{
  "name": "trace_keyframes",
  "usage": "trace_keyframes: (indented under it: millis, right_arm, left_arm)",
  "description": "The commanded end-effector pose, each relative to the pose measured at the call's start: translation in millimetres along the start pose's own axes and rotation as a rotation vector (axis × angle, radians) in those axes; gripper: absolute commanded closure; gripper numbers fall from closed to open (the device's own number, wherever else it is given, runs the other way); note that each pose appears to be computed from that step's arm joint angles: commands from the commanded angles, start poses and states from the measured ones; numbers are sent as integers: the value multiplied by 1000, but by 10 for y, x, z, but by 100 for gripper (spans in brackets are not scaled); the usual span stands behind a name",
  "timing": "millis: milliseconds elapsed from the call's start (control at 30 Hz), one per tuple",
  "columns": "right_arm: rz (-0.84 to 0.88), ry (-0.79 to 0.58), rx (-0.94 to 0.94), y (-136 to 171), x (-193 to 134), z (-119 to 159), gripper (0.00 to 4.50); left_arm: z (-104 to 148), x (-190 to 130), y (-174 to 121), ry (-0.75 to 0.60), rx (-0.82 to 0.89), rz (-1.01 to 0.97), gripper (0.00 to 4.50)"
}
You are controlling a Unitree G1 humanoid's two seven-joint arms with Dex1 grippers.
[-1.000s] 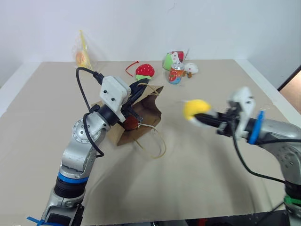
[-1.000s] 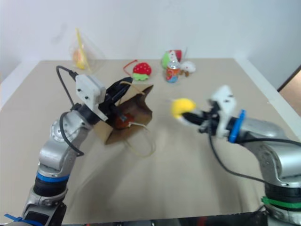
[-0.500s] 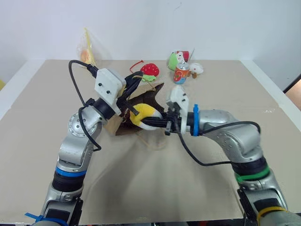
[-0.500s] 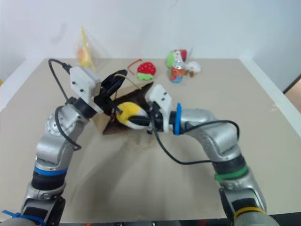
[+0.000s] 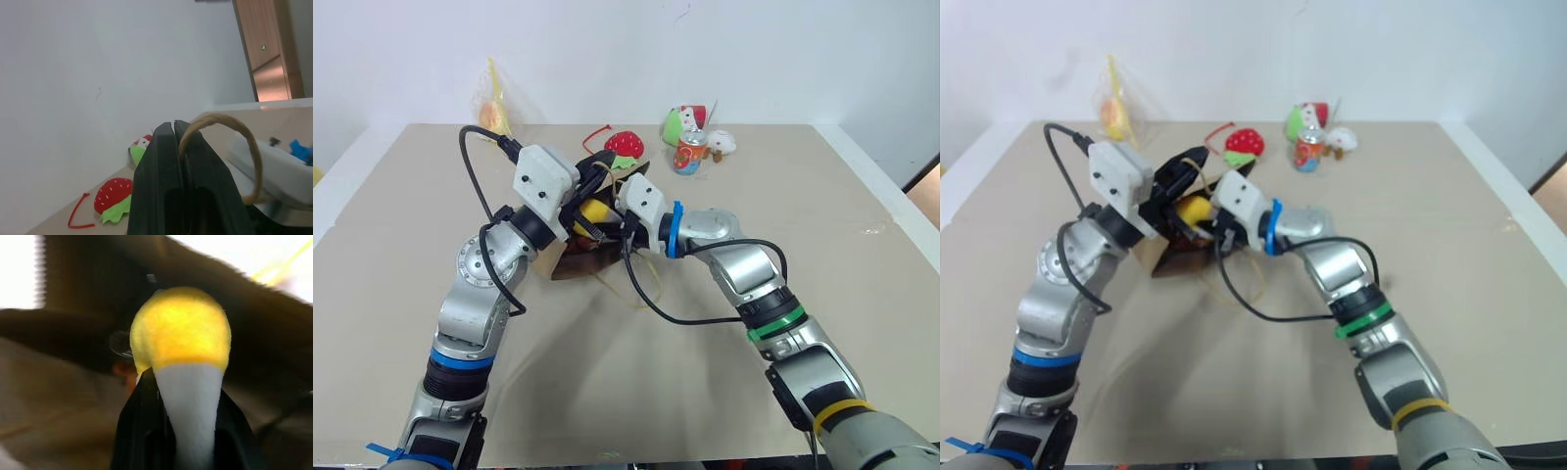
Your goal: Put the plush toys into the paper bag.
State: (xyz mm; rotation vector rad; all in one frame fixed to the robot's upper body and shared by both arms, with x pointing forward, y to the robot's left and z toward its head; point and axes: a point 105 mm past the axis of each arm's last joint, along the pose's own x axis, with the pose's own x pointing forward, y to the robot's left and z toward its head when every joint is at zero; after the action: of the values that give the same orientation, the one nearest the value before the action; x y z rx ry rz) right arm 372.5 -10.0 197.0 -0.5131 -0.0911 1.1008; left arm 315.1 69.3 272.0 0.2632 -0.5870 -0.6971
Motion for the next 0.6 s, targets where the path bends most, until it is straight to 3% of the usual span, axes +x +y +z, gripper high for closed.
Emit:
trace_keyframes:
  millis: [33, 100, 167, 200, 233, 267, 400, 467, 500, 600]
  right_arm:
    - [-15, -51, -14, -43, 11, 133, 434]
    - [-11, -57, 11, -25, 20, 122, 434]
    - [-9, -62, 25, -19, 17, 121, 334]
    - [4, -66, 26, 2, 9, 131, 319]
    - [15, -74, 29, 19, -2, 148, 266]
    - [24, -91, 39, 30, -18, 178, 246]
    - [30, -120, 50, 23, -98, 229, 90]
    - [38, -126, 48, 28, -162, 245, 54]
    - [42, -129, 48, 34, -190, 252, 9]
    - [46, -140, 46, 46, -286, 283, 9]
  left_arm:
    - [153, -5, -16, -50, 30, 2, 450]
    - [149, -4, -16, -49, 30, 3, 450]
    - [146, 0, -17, -48, 29, 3, 450]
    - [144, 2, -18, -47, 28, 2, 450]
    - [141, 3, -20, -46, 27, 1, 450]
    - [136, 4, -22, -45, 26, 1, 450]
    - [126, 5, -52, -44, 19, -5, 450]
    - [127, 6, -60, -45, 17, -6, 450]
    - [125, 5, -61, -44, 17, -6, 450]
    - [119, 1, -51, -43, 16, -3, 450]
